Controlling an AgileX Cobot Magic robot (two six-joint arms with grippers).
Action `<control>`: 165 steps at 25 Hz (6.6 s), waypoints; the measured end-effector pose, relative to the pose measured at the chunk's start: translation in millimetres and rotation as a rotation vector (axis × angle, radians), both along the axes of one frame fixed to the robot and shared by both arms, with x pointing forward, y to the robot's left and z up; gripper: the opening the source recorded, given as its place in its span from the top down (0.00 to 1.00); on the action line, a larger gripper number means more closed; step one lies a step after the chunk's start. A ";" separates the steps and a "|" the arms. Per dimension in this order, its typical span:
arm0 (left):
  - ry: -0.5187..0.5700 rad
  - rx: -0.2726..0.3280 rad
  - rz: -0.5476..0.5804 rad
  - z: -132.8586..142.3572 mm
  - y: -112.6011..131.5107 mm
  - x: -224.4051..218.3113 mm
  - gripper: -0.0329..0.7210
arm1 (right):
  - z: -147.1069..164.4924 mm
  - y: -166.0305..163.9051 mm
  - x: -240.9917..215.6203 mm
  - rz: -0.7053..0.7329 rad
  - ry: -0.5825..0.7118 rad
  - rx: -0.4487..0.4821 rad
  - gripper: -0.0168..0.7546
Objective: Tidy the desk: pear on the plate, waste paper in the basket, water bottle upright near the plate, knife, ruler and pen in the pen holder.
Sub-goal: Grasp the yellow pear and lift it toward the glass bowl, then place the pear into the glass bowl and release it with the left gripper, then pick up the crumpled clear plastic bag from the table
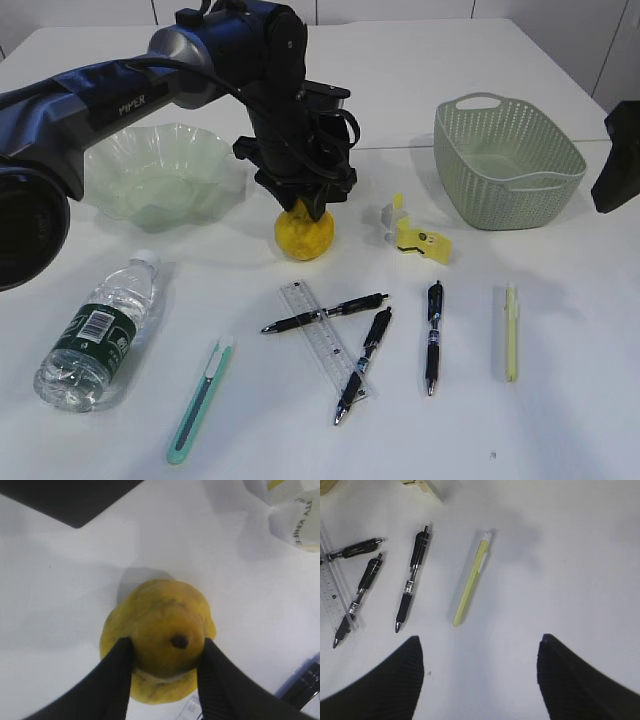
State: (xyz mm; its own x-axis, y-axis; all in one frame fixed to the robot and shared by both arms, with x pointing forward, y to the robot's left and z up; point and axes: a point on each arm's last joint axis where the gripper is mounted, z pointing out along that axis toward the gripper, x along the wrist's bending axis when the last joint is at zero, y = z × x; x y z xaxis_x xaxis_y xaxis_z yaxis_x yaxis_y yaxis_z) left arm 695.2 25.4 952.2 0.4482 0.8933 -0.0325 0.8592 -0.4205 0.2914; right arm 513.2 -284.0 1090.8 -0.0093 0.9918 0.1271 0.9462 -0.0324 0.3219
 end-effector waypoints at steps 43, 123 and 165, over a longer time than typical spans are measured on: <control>-0.014 -0.083 0.076 55.6 10.7 -16.8 0.59 | -1.2 1.0 -4.3 0.006 0.049 0.009 0.26; -0.049 0.003 0.471 11.4 206.9 62.8 0.32 | -1.6 5.2 -8.7 -0.001 0.101 0.060 0.26; -0.086 0.062 0.472 172.0 282.1 -110.5 0.36 | -35.0 17.3 29.4 0.325 0.013 0.099 0.26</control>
State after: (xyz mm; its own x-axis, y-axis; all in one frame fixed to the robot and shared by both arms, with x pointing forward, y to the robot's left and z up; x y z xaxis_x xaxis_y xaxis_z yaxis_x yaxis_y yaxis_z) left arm 584.7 307.5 1124.1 -0.0081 0.9989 0.0466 0.9344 -0.0090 0.3561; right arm 542.5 -266.7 1055.8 -0.3206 0.9202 0.2247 0.9163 0.2412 0.3198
